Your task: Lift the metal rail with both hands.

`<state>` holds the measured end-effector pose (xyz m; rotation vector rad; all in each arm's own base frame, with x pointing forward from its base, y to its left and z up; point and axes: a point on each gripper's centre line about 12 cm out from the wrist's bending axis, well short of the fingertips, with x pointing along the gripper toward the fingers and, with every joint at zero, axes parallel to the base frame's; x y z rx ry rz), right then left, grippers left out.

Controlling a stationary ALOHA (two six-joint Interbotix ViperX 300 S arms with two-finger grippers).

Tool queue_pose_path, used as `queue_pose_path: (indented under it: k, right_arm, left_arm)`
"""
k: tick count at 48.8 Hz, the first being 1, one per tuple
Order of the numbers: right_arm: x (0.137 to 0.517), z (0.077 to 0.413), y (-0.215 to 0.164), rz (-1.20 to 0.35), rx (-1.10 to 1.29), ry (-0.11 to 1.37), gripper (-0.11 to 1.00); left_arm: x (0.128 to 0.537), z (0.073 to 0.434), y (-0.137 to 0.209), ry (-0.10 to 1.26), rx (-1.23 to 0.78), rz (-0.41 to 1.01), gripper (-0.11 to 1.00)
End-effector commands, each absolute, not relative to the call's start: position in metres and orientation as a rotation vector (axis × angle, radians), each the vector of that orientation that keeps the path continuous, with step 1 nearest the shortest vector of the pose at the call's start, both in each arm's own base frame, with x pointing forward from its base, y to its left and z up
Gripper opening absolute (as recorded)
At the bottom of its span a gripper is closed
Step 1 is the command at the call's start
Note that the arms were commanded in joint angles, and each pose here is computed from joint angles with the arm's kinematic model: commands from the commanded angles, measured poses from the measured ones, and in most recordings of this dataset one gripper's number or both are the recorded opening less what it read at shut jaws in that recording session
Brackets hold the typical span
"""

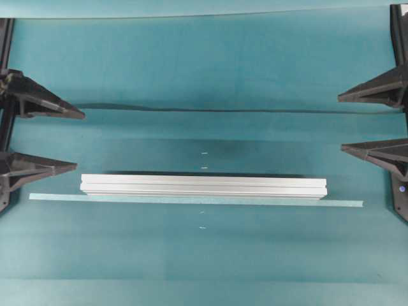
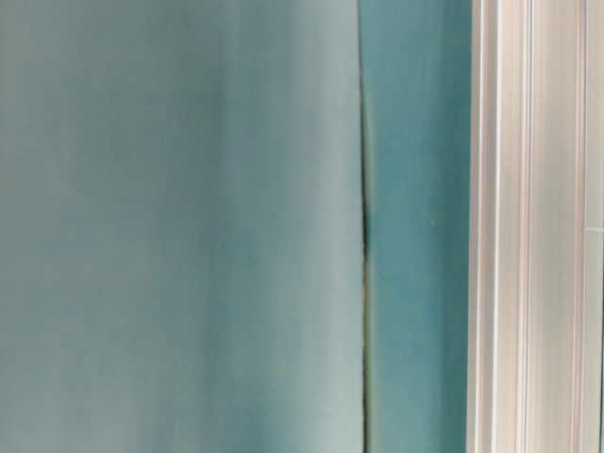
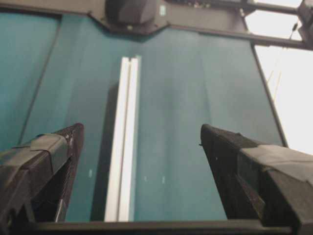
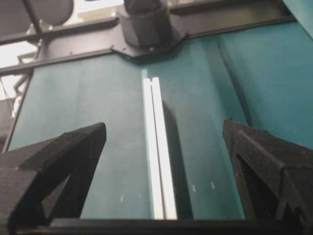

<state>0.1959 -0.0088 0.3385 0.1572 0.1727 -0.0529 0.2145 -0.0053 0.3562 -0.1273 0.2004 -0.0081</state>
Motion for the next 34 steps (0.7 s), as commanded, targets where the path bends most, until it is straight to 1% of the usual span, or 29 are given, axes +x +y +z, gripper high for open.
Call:
queue_pose_path:
  k: [1,18,34]
  right_arm:
    - [0.195,0.342,-0.009,-0.056,0.159,0.157,0.99]
    - [0.182,0.335,-0.014,-0.085,0.16,0.136,0.99]
    - [0.17,0.328,-0.019,-0.117,0.162,0.12,0.99]
  left_arm:
    - [0.214,0.363,-0.005,0.176,-0.125,-0.01,0.96]
    - [0.207,0.361,-0.005,0.165,-0.125,-0.011,0.96]
    - [0.193,0.365,-0.005,0.127,-0.123,-0.013,0.96]
